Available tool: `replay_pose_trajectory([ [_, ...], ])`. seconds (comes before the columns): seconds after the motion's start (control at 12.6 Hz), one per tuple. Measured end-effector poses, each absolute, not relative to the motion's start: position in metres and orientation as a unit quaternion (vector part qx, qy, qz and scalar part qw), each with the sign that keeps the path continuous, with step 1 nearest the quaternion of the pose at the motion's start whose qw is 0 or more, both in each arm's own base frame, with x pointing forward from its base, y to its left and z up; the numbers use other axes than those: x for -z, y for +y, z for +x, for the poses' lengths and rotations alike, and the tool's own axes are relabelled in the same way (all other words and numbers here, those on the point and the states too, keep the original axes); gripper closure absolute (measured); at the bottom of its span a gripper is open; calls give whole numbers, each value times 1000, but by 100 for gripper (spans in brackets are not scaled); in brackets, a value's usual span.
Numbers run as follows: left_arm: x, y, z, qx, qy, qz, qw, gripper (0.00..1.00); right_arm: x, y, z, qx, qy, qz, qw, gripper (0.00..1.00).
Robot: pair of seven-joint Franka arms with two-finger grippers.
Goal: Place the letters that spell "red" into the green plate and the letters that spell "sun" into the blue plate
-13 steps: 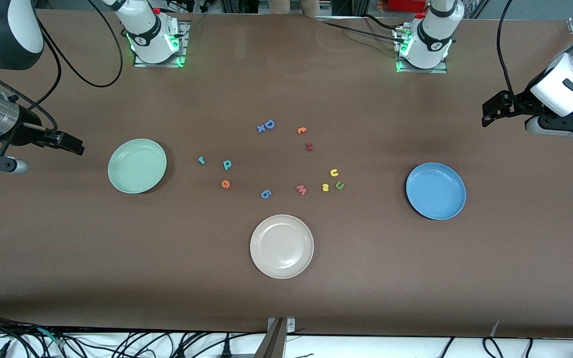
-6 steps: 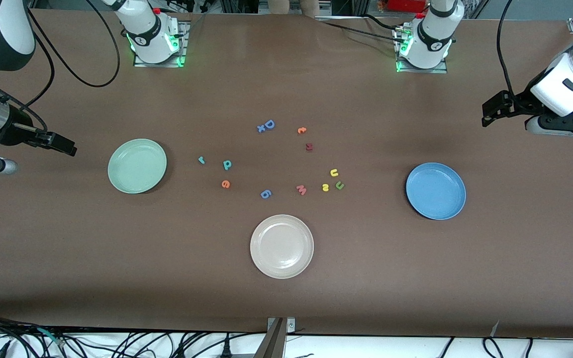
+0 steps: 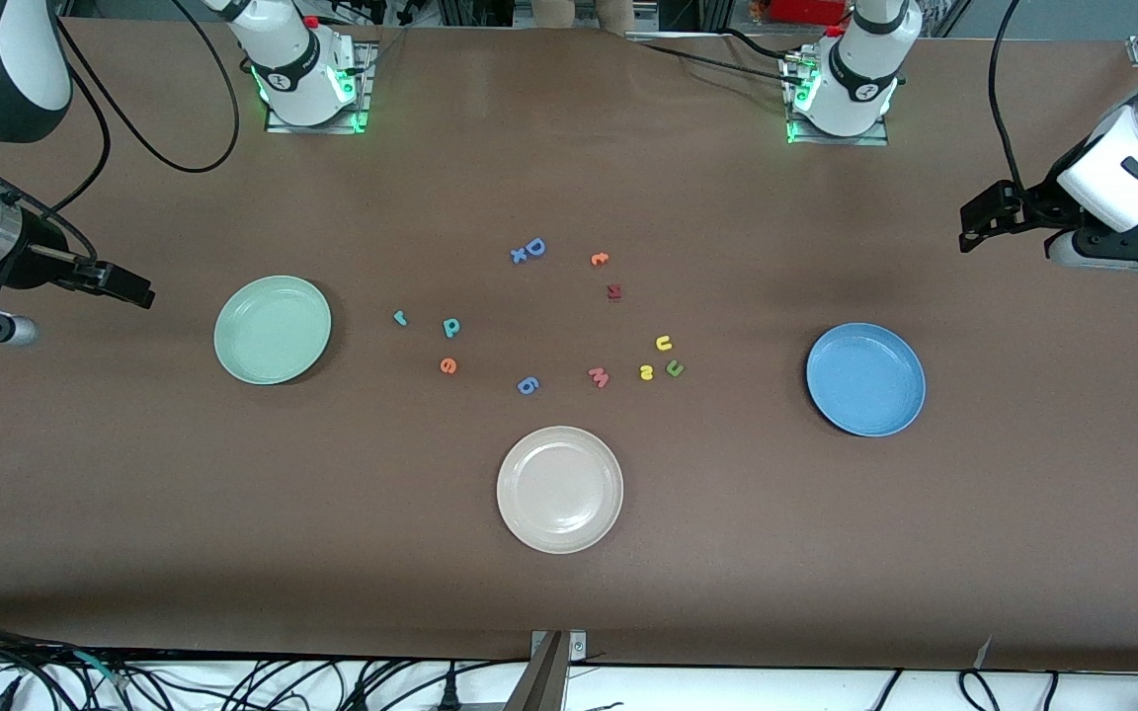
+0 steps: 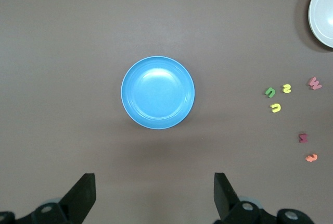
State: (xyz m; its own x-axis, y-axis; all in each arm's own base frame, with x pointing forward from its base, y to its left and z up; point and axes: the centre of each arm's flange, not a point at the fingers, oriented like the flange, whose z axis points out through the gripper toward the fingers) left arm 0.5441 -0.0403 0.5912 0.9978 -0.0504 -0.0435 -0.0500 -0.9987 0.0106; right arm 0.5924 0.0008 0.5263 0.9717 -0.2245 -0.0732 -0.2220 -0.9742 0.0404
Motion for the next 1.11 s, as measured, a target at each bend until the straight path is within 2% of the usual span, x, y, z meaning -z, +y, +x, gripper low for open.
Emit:
replay_pose_trajectory([
  [0.32, -574, -52, 549, 41, -36, 999, 4, 0, -526, 1, 592, 38, -112, 993, 16, 0],
  [0.71, -536, -106, 556, 76, -83, 994, 4, 0, -526, 1, 592, 38, -112, 993, 16, 0],
  [1.11, -469, -172, 568, 107, -98, 989, 11, 0, -525, 2, 592, 40, -112, 993, 16, 0],
])
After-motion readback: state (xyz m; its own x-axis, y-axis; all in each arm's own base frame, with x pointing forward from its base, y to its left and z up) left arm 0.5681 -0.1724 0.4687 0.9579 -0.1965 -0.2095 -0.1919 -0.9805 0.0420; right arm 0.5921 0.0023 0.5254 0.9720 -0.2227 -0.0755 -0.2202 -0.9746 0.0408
